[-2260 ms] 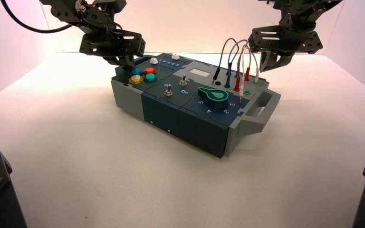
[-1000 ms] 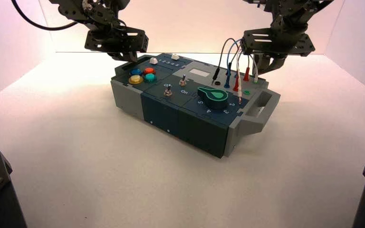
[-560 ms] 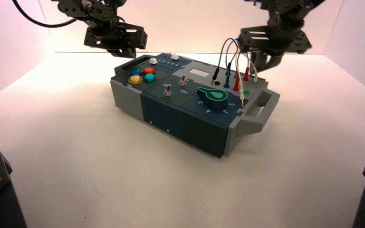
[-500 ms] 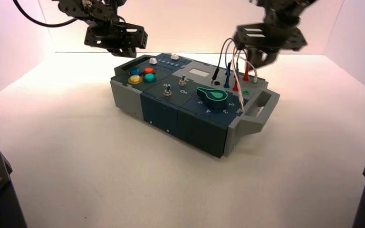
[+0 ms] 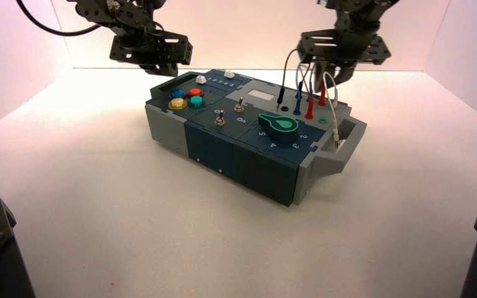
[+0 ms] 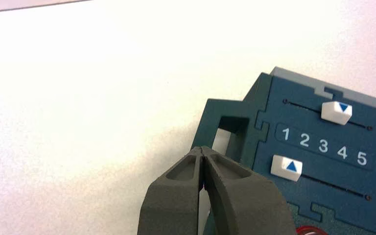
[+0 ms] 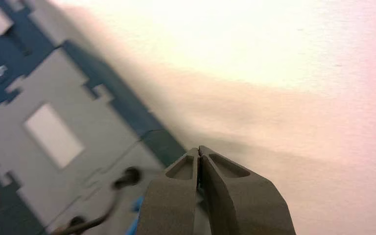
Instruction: Rotate the box clockwise.
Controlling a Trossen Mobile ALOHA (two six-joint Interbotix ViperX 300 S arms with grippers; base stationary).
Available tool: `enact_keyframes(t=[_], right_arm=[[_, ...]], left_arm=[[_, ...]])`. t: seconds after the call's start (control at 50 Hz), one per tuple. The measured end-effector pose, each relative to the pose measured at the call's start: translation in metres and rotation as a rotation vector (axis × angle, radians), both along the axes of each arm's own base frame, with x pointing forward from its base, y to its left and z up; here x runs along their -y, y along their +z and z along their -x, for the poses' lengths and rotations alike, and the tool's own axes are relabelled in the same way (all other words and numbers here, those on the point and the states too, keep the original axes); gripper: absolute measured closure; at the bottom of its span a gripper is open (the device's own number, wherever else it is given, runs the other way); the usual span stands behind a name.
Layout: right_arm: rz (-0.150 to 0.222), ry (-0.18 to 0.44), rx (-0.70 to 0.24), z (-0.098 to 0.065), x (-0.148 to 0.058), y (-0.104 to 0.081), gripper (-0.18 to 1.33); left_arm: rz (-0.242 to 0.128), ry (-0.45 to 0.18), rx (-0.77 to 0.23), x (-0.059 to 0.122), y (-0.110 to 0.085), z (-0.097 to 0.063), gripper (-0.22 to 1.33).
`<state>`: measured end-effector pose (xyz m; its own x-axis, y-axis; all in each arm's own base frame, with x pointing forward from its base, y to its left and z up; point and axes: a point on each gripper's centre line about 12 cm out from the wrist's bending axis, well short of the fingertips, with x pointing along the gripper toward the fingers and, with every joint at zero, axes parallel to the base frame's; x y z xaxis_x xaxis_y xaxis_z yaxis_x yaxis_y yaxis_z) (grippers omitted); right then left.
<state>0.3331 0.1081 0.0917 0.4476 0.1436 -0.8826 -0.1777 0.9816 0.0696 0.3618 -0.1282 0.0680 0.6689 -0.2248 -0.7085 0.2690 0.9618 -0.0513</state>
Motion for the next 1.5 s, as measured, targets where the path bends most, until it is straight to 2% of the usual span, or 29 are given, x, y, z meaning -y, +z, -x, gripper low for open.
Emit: enact_keyframes(t=[0.1, 0.42, 0.74, 1.3, 1.5], right_arm=[[0.003, -0.026, -0.002, -0.003, 0.009, 0.0, 1.29], [0.02, -0.019, -0.034, 0.001, 0.011, -0.003, 1.29], [0.041, -0.027, -0.089, 0.007, 0.018, -0.022, 1.29], [0.055, -0.026, -0.134, 0.008, 0.018, -0.023, 1.29], [0.056, -0.013, -0.148, 0.008, 0.011, -0.021, 1.29]], left_arm=[[-0.001, -0.001, 0.0, 0.0, 0.0, 0.0, 1.28], [0.0, -0.003, 0.002, 0.001, 0.0, 0.0, 1.28], [0.0, -0.002, 0.0, 0.001, 0.0, 0.0, 1.28], [0.0, 0.0, 0.0, 0.0, 0.0, 0.0, 1.28], [0.0, -0.003, 0.002, 0.001, 0.001, 0.0, 1.28]])
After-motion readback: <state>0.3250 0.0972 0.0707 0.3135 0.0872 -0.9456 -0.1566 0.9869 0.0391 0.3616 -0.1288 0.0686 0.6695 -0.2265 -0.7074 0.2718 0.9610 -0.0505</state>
